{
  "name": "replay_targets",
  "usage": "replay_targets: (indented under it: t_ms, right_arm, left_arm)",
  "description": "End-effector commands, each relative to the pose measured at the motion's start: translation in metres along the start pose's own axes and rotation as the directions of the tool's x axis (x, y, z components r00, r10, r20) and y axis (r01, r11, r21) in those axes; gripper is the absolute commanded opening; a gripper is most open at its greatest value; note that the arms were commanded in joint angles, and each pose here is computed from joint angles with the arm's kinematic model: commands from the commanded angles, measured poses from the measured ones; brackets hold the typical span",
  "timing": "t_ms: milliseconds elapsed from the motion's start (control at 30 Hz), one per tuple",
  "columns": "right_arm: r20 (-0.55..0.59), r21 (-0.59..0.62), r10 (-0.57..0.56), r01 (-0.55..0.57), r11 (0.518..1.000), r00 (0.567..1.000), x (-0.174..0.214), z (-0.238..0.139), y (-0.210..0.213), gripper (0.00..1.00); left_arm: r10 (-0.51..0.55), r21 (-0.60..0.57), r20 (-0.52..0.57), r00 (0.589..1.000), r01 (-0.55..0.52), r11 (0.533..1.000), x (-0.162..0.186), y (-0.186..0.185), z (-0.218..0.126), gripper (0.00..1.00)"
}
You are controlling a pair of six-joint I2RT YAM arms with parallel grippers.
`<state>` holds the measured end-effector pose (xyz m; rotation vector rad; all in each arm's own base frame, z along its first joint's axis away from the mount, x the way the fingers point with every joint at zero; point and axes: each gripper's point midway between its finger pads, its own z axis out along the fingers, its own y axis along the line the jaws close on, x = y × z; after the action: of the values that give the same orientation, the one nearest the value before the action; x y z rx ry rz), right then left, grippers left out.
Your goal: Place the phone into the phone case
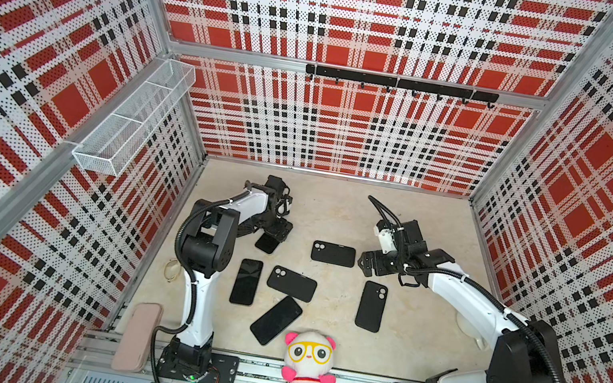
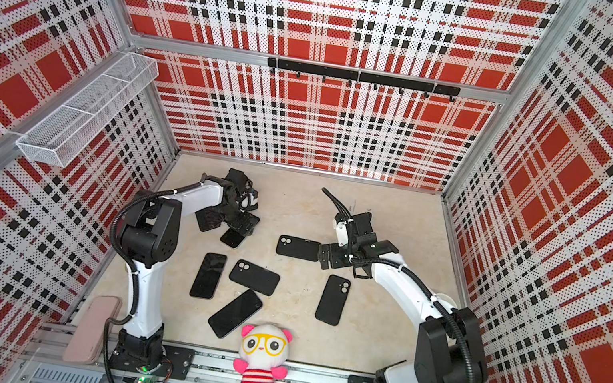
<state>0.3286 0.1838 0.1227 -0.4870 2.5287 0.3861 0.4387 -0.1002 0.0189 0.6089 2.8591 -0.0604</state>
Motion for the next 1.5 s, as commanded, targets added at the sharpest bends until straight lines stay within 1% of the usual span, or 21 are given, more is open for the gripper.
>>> replay_targets:
  t_ms: [0,100,133,167,300,400,433,567,800,900,933,1000,1100,1167,1233,1300,1333,1367,1400,1433,1467]
  right_arm:
    - [0.032,0.01,-0.013,0.012,1.0,0.999,-0.013,-0.004,-0.001,0.98]
    - [0.038,0.017,-0.017,0.017,1.0,0.999,-0.015,-0.005,-0.002,0.99]
    - [0.039,0.018,-0.017,0.017,1.0,0.999,-0.015,-0.005,-0.002,0.99]
    - [0.04,0.019,-0.018,0.017,1.0,0.999,-0.015,-0.005,-0.002,0.99]
    - [0.037,0.027,-0.016,0.015,1.0,0.999,-0.014,-0.005,-0.004,0.99]
    - [0.044,0.03,-0.023,0.022,0.999,0.999,-0.013,-0.005,-0.004,1.0]
    - [0.046,0.03,-0.027,0.025,0.999,0.999,-0.013,-0.005,-0.004,1.0]
    - [0.102,-0.011,-0.052,0.054,0.998,0.993,-0.017,-0.011,0.004,1.0]
    - [0.17,-0.097,-0.057,0.074,0.993,0.984,-0.026,-0.018,0.022,1.0]
    - [0.225,-0.17,-0.056,0.096,0.981,0.973,-0.034,-0.021,0.045,0.97]
    - [0.24,-0.194,-0.053,0.102,0.976,0.969,-0.037,-0.021,0.053,0.96]
    - [0.281,-0.251,-0.039,0.113,0.961,0.959,-0.044,-0.021,0.072,0.94]
    - [0.34,-0.334,-0.006,0.127,0.934,0.94,-0.054,-0.022,0.099,0.91]
    - [0.377,-0.386,0.021,0.136,0.912,0.926,-0.061,-0.022,0.116,0.89]
    - [0.41,-0.426,0.042,0.15,0.892,0.911,-0.066,-0.022,0.131,0.87]
    - [0.426,-0.462,0.065,0.155,0.873,0.902,-0.068,-0.02,0.143,0.84]
    - [0.438,-0.481,0.076,0.163,0.861,0.896,-0.07,-0.02,0.15,0.83]
    - [0.444,-0.495,0.084,0.167,0.853,0.892,-0.071,-0.018,0.156,0.82]
    - [0.451,-0.507,0.091,0.171,0.845,0.888,-0.071,-0.017,0.161,0.82]
    - [0.463,-0.517,0.101,0.175,0.838,0.881,-0.072,-0.016,0.166,0.81]
    - [0.476,-0.525,0.11,0.181,0.832,0.872,-0.073,-0.015,0.17,0.81]
  left_arm:
    - [0.021,0.029,-0.089,0.996,-0.018,0.999,0.017,-0.01,0.015,0.98]
    - [0.026,0.036,-0.117,0.993,-0.022,0.999,0.023,-0.014,0.02,0.98]
    - [0.028,0.039,-0.127,0.992,-0.023,0.999,0.025,-0.015,0.022,1.0]
    - [0.027,0.041,-0.135,0.99,-0.021,0.999,0.027,-0.015,0.024,0.99]
    - [0.011,0.05,-0.161,0.987,-0.003,0.999,0.032,-0.015,0.03,0.86]
    - [0.002,0.062,-0.146,0.989,0.007,0.998,0.027,-0.018,0.026,0.76]
    - [-0.003,0.064,-0.136,0.991,0.011,0.998,0.025,-0.018,0.024,0.75]
    - [-0.028,0.076,-0.069,0.997,0.033,0.997,0.008,-0.021,0.001,0.72]
    - [-0.122,0.108,0.085,0.989,0.112,0.988,-0.019,-0.029,-0.055,0.72]
    - [-0.191,0.154,0.154,0.969,0.168,0.974,-0.025,-0.035,-0.077,0.72]
    - [-0.222,0.173,0.18,0.958,0.191,0.966,-0.028,-0.036,-0.084,0.71]
    - [-0.295,0.25,0.238,0.926,0.235,0.939,-0.033,-0.045,-0.099,0.68]
    - [-0.451,0.393,0.327,0.831,0.315,0.864,-0.044,-0.058,-0.124,0.57]
    - [-0.576,0.483,0.361,0.734,0.381,0.788,-0.047,-0.061,-0.14,0.51]
    - [-0.681,0.575,0.391,0.619,0.414,0.706,-0.049,-0.06,-0.159,0.45]
    - [-0.774,0.662,0.402,0.49,0.429,0.615,-0.047,-0.058,-0.177,0.37]
    - [-0.816,0.705,0.403,0.414,0.428,0.565,-0.046,-0.054,-0.188,0.34]
    - [-0.847,0.747,0.385,0.367,0.415,0.52,-0.044,-0.061,-0.195,0.33]
    - [-0.875,0.777,0.359,0.326,0.415,0.473,-0.042,-0.064,-0.198,0.3]
    - [-0.906,0.811,0.326,0.271,0.412,0.415,-0.039,-0.064,-0.202,0.29]
    - [-0.94,0.839,0.272,0.205,0.429,0.336,-0.034,-0.063,-0.201,0.31]
